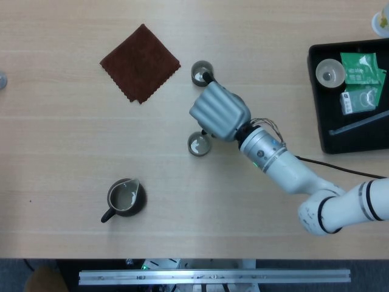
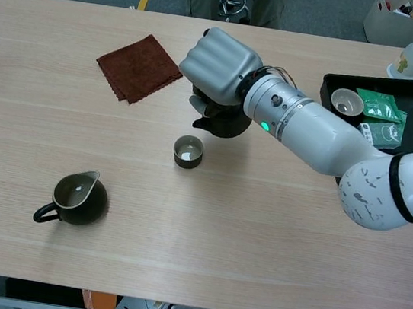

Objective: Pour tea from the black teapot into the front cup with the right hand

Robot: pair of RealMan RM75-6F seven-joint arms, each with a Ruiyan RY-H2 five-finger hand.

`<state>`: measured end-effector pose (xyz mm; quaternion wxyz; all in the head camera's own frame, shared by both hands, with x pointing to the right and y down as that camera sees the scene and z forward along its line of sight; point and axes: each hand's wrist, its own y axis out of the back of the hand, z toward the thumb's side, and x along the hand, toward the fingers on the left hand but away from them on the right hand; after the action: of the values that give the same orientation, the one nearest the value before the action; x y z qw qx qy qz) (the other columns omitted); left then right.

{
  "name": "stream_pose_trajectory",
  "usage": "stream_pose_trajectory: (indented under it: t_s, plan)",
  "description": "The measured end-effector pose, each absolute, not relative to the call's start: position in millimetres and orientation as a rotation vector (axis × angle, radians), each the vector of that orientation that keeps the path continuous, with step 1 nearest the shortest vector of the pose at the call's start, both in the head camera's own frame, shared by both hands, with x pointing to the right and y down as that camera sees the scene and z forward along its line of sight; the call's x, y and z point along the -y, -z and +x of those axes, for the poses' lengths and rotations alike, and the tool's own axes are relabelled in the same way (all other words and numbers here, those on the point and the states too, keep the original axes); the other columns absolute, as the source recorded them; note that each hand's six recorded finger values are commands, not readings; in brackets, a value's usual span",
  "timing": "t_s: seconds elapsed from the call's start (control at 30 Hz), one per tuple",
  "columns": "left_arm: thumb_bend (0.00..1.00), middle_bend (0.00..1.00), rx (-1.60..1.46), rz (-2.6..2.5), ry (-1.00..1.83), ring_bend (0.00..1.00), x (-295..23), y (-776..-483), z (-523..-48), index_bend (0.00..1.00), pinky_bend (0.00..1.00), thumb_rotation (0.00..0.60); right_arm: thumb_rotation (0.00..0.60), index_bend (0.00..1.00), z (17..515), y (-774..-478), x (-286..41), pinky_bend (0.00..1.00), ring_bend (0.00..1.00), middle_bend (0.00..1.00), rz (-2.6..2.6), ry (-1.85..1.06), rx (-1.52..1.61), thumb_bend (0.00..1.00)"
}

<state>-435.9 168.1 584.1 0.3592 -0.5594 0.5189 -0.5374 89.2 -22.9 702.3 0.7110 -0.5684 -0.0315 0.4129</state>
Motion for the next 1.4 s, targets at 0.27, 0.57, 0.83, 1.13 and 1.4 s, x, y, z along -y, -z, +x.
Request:
stream_pose_trajectory:
  t_s: [0.27,0.57,0.83,1.13,1.4]
  plan:
    - [0.39,0.23,-1.348,-1.438,1.391,0.18,-171.2,-585.2,-438.2,0.22,0.15,0.6,0.354,0.95,81.3,-708.3,17.8,0.3,0.8,0.91,-1.215,-0.897,0.032,0.43]
    - [0.39,0.23,-1.357,-1.434,1.393,0.18,-173.9,-585.8,-439.9,0.22,0.15,0.6,0.357,0.95,73.1,-711.2,12.7,0.3,0.8,0.91,-1.181,-0.878,0.003,0.43]
    - [0.39,0.23,-1.361,-1.434,1.391,0.18,-174.6,-586.3,-440.0,0.22,0.15,0.6,0.359,0.95,67.5,-712.6,8.8,0.3,0.8,0.91,-1.145,-0.861,-0.02,0.42]
    - [0.39,0.23,-1.364,-1.434,1.391,0.18,-175.4,-587.0,-440.2,0.22,0.15,0.6,0.36,0.95,66.1,-715.1,5.0,0.3,0.8,0.91,-1.101,-0.847,-0.053,0.41]
    - [0.39,0.23,-1.365,-1.433,1.394,0.18,-176.4,-587.7,-440.6,0.22,0.15,0.6,0.362,0.95,65.3,-714.9,3.7,0.3,0.8,0.91,-1.075,-0.839,-0.065,0.41]
